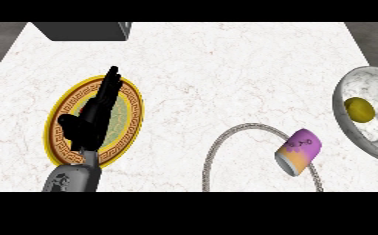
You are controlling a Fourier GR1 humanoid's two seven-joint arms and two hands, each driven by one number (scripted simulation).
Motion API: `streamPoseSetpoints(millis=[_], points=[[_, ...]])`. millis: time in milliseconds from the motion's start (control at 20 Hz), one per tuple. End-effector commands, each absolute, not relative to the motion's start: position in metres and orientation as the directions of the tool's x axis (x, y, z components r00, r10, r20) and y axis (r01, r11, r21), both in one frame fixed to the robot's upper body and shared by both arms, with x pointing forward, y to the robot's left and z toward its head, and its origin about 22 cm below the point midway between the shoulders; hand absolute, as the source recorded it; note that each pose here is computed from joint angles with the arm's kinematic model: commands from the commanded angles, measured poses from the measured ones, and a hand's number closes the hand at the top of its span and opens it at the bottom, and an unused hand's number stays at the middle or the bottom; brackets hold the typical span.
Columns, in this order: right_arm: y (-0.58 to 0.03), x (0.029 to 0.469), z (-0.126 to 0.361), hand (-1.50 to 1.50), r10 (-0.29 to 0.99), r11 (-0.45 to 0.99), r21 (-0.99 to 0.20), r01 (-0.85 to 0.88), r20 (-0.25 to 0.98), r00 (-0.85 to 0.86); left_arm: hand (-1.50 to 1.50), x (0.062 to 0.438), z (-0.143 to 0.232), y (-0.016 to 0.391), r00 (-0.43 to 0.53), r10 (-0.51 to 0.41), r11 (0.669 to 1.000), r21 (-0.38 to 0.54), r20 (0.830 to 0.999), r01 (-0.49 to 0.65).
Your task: Pick the lemon from the placemat and place it in the bowl
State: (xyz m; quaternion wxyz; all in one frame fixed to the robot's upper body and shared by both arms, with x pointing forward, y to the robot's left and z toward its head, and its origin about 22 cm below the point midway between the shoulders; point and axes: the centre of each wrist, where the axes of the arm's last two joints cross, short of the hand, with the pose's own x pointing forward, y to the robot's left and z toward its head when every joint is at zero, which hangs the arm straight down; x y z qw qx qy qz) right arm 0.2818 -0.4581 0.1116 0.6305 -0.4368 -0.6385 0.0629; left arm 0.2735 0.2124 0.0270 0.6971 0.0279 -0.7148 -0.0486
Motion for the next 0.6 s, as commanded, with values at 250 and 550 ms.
streamPoseSetpoints(millis=[250,550], points=[[-0.483,0.241,0.144,-1.50,0.488,0.662,-0.432,0.613,0.869,0.086,0.00,0.266,0.025,0.221,-0.024,-0.100,0.995,0.101,0.995,0.022],[-0.506,0.215,0.151,-1.50,0.358,0.727,-0.281,0.627,0.934,0.004,0.00,0.278,0.027,0.213,-0.023,-0.108,0.994,0.108,0.994,0.015]])
